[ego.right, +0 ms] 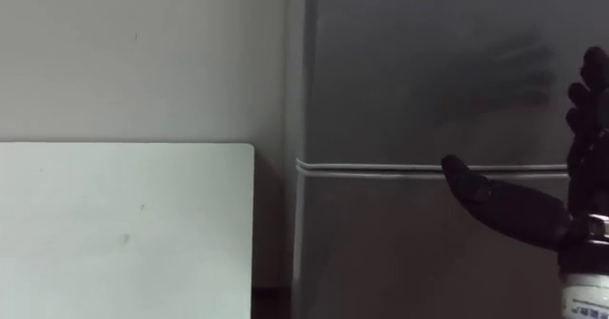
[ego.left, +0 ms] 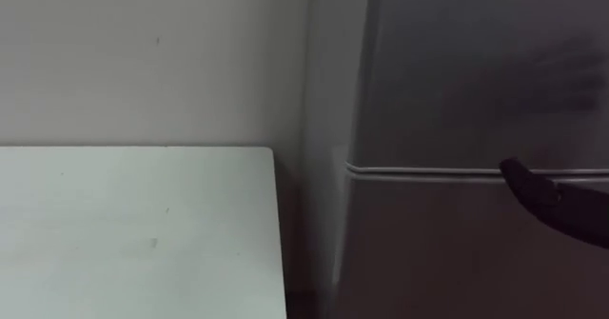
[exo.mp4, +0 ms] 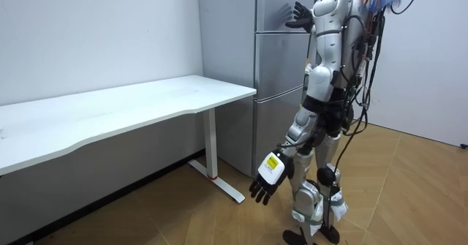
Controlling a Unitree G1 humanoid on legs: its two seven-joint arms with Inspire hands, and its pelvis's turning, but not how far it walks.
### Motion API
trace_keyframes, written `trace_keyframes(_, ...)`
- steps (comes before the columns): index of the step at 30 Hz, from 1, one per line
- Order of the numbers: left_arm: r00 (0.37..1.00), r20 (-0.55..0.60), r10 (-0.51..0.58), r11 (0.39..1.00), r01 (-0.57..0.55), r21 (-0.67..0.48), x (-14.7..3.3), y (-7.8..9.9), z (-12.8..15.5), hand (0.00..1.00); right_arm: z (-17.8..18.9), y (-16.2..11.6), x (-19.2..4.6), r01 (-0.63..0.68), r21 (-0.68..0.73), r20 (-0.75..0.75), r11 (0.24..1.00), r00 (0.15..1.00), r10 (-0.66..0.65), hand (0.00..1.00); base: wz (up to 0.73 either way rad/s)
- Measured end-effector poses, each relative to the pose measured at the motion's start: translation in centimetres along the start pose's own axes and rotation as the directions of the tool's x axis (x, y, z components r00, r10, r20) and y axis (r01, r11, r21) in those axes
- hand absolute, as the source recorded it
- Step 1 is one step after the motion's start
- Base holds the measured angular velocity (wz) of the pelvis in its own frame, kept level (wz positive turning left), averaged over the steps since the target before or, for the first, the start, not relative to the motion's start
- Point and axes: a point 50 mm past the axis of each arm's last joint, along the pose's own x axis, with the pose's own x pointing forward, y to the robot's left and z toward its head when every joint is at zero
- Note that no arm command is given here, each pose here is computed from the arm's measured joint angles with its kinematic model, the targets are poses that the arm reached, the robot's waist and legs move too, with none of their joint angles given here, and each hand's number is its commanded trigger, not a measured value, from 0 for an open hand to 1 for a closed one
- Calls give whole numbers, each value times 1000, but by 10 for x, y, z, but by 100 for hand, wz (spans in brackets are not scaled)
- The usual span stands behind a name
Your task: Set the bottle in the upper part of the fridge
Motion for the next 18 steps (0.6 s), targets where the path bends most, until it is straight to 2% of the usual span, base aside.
trace_keyframes(8, 1000, 7, 7, 1000, -7, 0, 2, 2, 8, 0, -14, 1, 6, -21, -10, -32, 1000, 999, 21, 0, 2)
trace_keyframes(18, 1000, 14, -16, 999, 15, 33, 3, 0, 13, 0, -44, 1, 0, -53, -163, -93, 985, 995, 38, 0, 0)
